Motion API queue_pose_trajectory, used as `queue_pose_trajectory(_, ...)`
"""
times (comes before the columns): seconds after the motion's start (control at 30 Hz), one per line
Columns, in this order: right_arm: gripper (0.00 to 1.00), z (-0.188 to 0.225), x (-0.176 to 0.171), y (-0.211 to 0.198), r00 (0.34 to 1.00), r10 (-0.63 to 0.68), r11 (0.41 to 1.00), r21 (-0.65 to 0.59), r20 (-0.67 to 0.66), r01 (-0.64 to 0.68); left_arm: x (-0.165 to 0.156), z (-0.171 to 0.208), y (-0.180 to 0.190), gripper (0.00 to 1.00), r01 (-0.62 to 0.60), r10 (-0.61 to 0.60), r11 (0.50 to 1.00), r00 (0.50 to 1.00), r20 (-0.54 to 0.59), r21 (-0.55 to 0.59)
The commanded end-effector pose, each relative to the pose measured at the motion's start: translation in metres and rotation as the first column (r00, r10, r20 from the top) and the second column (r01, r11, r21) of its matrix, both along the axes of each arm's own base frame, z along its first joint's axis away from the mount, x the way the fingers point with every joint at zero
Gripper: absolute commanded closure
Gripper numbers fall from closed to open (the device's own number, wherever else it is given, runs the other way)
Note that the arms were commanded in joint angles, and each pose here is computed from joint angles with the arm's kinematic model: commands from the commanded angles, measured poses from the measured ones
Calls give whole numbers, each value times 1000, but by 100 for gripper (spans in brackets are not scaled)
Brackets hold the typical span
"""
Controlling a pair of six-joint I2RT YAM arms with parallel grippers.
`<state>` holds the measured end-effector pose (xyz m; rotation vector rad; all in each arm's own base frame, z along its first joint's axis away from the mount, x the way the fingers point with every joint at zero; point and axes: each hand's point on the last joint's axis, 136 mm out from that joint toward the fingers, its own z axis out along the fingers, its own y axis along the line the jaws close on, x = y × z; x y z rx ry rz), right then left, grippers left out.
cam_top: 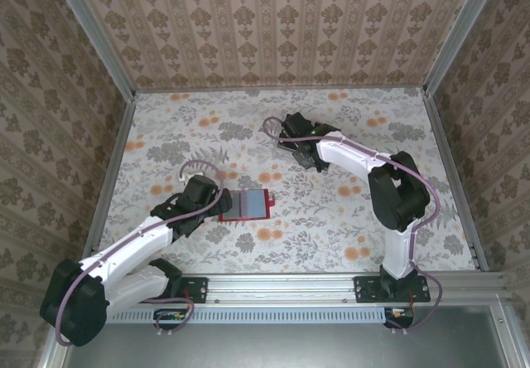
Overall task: Put the credit cards into the card holder
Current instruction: Pick up the credit card from the storage box.
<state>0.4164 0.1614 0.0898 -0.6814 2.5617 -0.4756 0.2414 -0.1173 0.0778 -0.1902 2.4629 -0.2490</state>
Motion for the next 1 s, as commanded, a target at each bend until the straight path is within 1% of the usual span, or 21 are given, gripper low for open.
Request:
queue_pose_trajectory(0.0, 55, 7, 8, -16, 1000, -10, 997, -70, 23, 12, 4, 8, -3, 0, 13, -12, 1000, 1000, 16, -8)
queue_pose_trajectory(0.53, 58, -18, 10, -14, 999, -14, 999, -52, -34, 12, 4, 3, -4, 0, 11, -11, 1000, 1000, 5, -13)
queue_pose_trajectory(0.7, 62, -26, 9, -13, 999, -7, 999, -50, -54, 5, 5, 3, -4, 0, 10, -10, 1000, 1000, 5, -13)
queue_pose_trajectory(0.97, 73, -26, 6, -12, 998, 0, 999, -44, -67, -3, 5, 2, -5, 0, 9, -9, 1000, 1000, 3, -13)
